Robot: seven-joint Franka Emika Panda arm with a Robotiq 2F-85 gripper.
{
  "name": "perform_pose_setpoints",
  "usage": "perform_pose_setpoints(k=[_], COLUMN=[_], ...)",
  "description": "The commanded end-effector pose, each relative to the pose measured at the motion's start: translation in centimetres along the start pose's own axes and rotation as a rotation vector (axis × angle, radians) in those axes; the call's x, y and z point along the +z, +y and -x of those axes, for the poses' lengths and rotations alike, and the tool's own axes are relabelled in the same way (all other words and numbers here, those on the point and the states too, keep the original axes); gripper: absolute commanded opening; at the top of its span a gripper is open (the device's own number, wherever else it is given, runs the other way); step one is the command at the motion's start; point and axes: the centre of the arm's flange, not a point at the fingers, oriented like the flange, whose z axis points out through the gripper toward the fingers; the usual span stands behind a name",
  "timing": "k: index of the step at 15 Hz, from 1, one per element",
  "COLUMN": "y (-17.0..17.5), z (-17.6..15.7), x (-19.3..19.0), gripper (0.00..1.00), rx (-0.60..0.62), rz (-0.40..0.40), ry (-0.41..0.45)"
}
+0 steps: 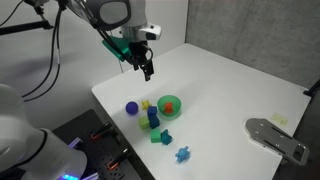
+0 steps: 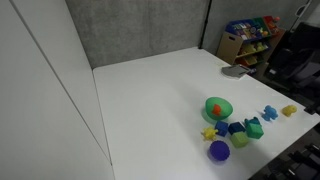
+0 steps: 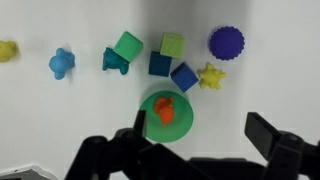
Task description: Put the star toy in the bowl
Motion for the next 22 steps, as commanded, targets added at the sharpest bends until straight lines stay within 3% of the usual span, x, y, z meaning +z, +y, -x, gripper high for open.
perform_pose_setpoints(k=[1,11,14,15,22], y=[-1.9,-8.1,-8.9,-8.4,-9.0], z=[-3.0,-4.7,-5.0,-3.8,-4.5], x=[4.1,15.3,16.3,16.2,18.2], gripper=[1.00,1.00,1.00,1.00,1.00], rx=[0.035,-0.152,-0.201,-0.190,-0.252], rz=[0.005,0.074,0.118,0.090,0.096], ry=[-0.032,-0.167,-0.175,-0.185,-0.185])
